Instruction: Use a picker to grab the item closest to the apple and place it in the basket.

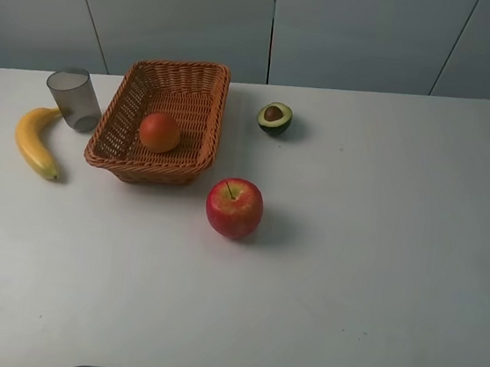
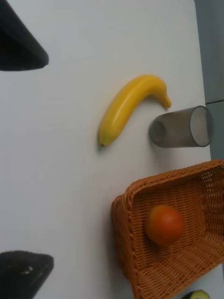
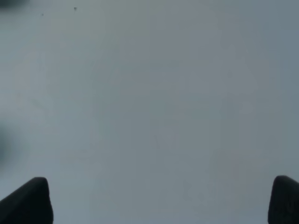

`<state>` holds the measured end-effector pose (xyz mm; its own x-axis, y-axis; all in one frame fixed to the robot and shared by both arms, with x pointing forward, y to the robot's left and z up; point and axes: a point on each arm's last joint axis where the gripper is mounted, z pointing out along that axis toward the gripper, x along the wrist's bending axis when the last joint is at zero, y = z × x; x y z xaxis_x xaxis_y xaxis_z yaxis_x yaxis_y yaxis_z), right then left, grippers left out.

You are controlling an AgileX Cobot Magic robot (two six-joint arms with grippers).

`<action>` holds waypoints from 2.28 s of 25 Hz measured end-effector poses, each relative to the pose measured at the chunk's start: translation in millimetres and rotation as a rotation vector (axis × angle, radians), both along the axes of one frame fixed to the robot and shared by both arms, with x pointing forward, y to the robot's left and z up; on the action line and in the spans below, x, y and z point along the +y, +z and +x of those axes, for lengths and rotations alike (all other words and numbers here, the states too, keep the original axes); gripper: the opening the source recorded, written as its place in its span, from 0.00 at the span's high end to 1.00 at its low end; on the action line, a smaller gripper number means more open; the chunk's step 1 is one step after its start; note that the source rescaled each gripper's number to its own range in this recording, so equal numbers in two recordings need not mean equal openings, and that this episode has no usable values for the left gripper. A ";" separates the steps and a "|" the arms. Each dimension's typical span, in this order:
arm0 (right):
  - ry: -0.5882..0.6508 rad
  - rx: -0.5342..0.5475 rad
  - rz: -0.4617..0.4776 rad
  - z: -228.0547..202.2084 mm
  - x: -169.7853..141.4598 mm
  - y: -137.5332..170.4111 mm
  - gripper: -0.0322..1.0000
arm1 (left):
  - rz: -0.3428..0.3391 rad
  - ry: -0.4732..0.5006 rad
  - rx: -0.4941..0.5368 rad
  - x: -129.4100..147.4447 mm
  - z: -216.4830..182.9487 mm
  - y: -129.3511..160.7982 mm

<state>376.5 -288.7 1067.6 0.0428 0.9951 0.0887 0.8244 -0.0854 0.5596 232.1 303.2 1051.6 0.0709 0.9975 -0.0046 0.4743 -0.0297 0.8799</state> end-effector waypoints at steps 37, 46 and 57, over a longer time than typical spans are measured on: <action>0.260 -0.486 -0.053 -147.2 3.2 -14.0 0.00 | -0.002 0.001 0.000 0.0 0.0 0.0; 0.127 -0.474 -0.047 -145.9 -3.2 -14.4 0.00 | -0.002 0.001 0.000 0.0 0.0 0.0; 0.073 -0.473 -0.046 -145.4 -4.3 -14.3 0.00 | -0.002 0.001 0.000 0.0 0.0 0.0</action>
<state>231.1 -293.0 1053.3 -0.0622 0.9974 0.0369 0.4811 -0.0024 0.8767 232.1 303.2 1051.6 0.0700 0.9975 -0.0062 0.4744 -0.0278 0.8799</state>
